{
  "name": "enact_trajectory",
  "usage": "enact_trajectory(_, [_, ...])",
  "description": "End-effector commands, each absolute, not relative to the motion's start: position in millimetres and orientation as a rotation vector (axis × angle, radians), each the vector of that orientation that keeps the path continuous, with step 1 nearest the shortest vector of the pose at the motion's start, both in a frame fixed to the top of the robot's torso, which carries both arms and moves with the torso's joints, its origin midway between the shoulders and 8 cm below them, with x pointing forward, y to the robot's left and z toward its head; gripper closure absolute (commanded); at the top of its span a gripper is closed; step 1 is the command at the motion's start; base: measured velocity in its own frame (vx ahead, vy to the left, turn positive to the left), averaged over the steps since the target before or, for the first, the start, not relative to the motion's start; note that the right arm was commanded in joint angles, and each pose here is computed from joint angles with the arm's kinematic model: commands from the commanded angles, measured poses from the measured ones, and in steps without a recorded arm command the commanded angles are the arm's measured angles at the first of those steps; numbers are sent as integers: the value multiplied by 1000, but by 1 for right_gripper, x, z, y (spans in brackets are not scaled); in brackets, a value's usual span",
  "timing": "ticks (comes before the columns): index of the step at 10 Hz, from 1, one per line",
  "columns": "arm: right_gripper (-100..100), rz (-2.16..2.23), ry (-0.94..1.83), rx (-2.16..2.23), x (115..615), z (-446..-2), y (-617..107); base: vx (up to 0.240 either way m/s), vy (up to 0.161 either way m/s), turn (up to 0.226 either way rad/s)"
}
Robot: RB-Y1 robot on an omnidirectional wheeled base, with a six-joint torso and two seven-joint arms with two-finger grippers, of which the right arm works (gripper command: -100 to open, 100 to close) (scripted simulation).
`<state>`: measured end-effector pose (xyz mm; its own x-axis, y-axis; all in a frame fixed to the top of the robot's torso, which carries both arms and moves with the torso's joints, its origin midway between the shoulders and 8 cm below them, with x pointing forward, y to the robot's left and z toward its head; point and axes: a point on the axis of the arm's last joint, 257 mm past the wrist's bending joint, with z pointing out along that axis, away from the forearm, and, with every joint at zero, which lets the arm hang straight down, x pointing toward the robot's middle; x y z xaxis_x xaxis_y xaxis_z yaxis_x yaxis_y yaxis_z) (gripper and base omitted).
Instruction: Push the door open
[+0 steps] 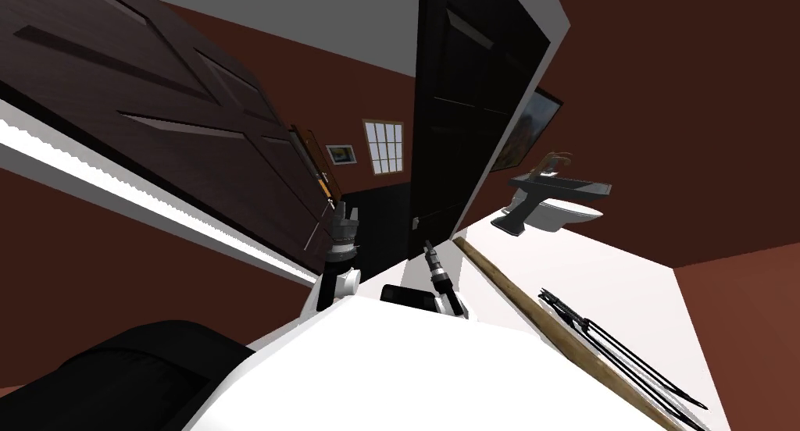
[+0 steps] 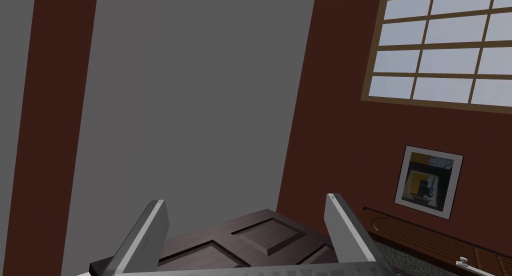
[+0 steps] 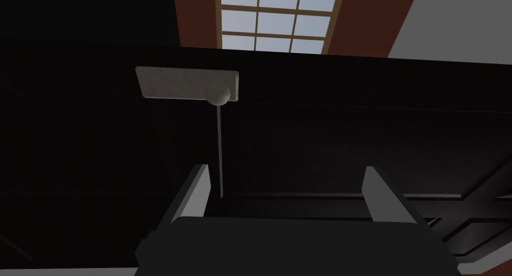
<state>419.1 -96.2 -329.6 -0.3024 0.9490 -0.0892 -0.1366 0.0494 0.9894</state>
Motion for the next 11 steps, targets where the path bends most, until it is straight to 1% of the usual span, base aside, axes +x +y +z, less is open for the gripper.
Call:
enact_trajectory(1, [-100, 1441, 1382, 902, 418, -337, -91, 84, -82, 51])
enact_trajectory(11, [-100, 1481, 1475, 937, 402, -374, -47, 88, -95, 71])
